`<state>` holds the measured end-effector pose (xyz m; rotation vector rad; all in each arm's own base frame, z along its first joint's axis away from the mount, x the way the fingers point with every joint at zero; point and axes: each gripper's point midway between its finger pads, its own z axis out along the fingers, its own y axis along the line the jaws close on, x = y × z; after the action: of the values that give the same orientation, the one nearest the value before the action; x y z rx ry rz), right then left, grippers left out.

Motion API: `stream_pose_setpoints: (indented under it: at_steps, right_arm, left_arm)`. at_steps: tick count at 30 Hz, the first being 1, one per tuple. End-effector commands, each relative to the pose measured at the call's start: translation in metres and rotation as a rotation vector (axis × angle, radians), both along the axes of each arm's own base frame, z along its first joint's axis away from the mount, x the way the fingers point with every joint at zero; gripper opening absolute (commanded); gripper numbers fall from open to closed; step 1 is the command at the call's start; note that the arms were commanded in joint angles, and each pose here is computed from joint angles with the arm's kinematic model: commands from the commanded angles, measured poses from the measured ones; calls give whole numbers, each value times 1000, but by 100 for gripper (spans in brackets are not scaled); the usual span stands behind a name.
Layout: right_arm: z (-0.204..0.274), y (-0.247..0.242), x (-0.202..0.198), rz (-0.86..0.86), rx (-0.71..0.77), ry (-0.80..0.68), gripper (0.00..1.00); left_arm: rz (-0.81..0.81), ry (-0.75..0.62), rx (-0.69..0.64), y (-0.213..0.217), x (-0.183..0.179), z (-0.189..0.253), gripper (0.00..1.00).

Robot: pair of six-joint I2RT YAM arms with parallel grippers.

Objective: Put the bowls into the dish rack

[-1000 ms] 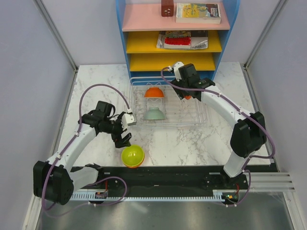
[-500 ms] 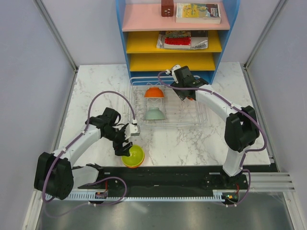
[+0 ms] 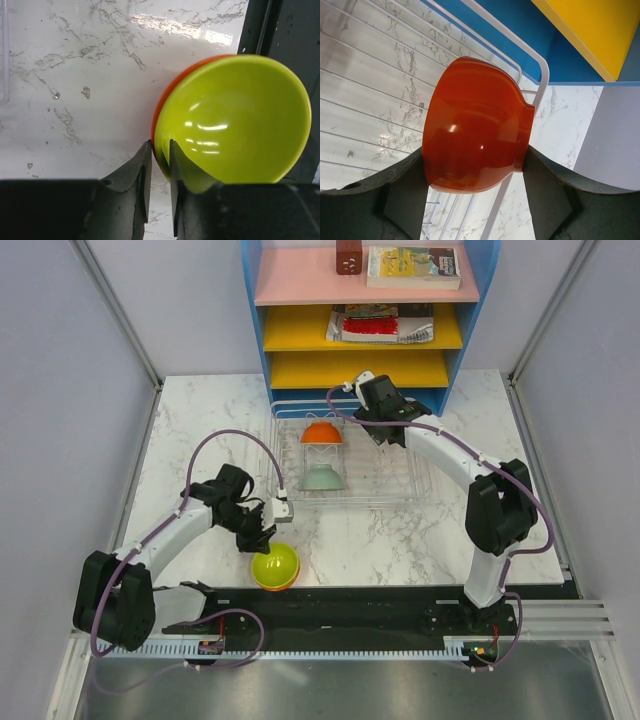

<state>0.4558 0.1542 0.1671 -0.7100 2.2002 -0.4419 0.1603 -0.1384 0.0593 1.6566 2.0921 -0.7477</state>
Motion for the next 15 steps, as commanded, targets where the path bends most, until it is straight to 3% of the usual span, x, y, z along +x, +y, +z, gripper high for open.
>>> stream_pose_setpoints:
  at_steps: [1,4,15]
  right_arm:
    - [24,1,16,-25,-10,-92,0]
    - [24,-3,19,-43,-42,-102,0]
    - [6,0,26,-49,-166,-94,0]
  left_arm:
    - [-21,-39,-8,-3,6,2,21]
    - [-11,-53,-7,-3,9,8,2]
    - [30,-178,-72,-10,22,60,2]
